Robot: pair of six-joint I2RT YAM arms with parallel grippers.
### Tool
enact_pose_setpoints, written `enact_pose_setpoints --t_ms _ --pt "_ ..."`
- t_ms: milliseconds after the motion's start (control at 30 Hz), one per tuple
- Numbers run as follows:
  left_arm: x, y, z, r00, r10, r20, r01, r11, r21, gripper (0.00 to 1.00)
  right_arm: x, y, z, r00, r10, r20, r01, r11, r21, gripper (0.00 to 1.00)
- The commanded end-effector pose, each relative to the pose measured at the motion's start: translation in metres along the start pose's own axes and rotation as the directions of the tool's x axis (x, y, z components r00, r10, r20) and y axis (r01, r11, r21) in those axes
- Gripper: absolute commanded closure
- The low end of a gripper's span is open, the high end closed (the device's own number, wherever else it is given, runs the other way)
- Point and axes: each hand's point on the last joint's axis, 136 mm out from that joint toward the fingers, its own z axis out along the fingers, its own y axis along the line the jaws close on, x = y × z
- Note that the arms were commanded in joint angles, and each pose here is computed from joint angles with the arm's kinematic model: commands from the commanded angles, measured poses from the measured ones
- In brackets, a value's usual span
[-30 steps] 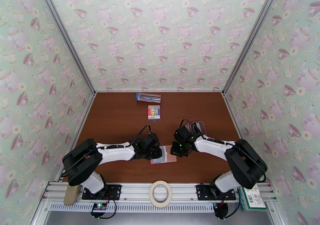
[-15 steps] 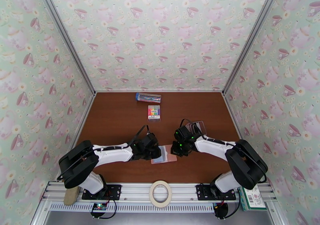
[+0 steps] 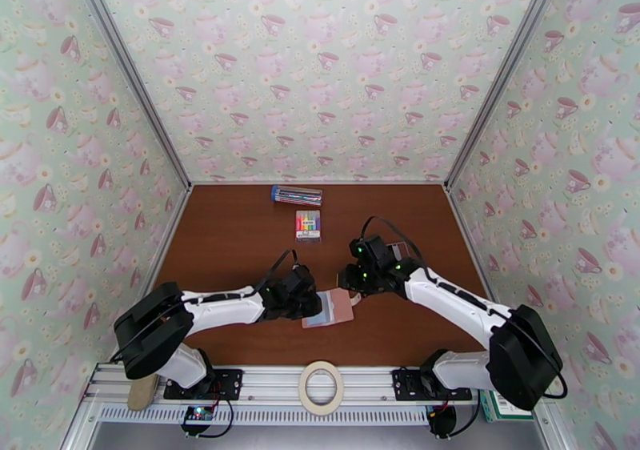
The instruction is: Put the credit cards into the card holder
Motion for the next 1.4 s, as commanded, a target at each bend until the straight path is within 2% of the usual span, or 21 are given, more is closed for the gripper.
enact_pose_setpoints --t_ms 0,233,367,633,867,1367 --pt "-0.010 -0.006 -0.012 0.999 0.030 0.033 -0.030 1.000 0.001 0.74 -0.014 -0.023 -0.021 0.998 -0.065 0.028 0.061 0.989 0.137 0.64" --pt "-0.008 -0.008 -0.010 0.999 0.023 0.024 -0.023 1.000 0.020 0.74 -0.055 -0.083 -0.055 0.994 -0.076 0.073 0.047 0.939 0.341 0.64" --pt "-0.010 -0.011 -0.010 0.999 0.026 0.021 -0.026 0.999 0.024 0.74 -0.076 -0.124 -0.071 0.992 -0.071 0.104 0.010 0.870 0.493 0.60" --pt "-0.006 -0.006 -0.011 1.000 0.023 0.018 -0.023 1.000 0.015 0.74 -0.098 -0.166 -0.072 0.997 -0.003 0.075 -0.041 0.818 0.573 0.50" --pt "-0.005 -0.007 -0.008 1.000 0.020 0.012 -0.020 1.000 0.019 0.74 -0.097 -0.181 -0.049 0.999 0.030 -0.010 -0.019 0.809 0.587 0.48" --pt "-0.005 -0.007 -0.007 1.000 0.022 0.009 -0.022 1.000 0.020 0.74 -0.086 -0.194 -0.017 0.990 0.081 -0.117 0.004 0.806 0.592 0.46"
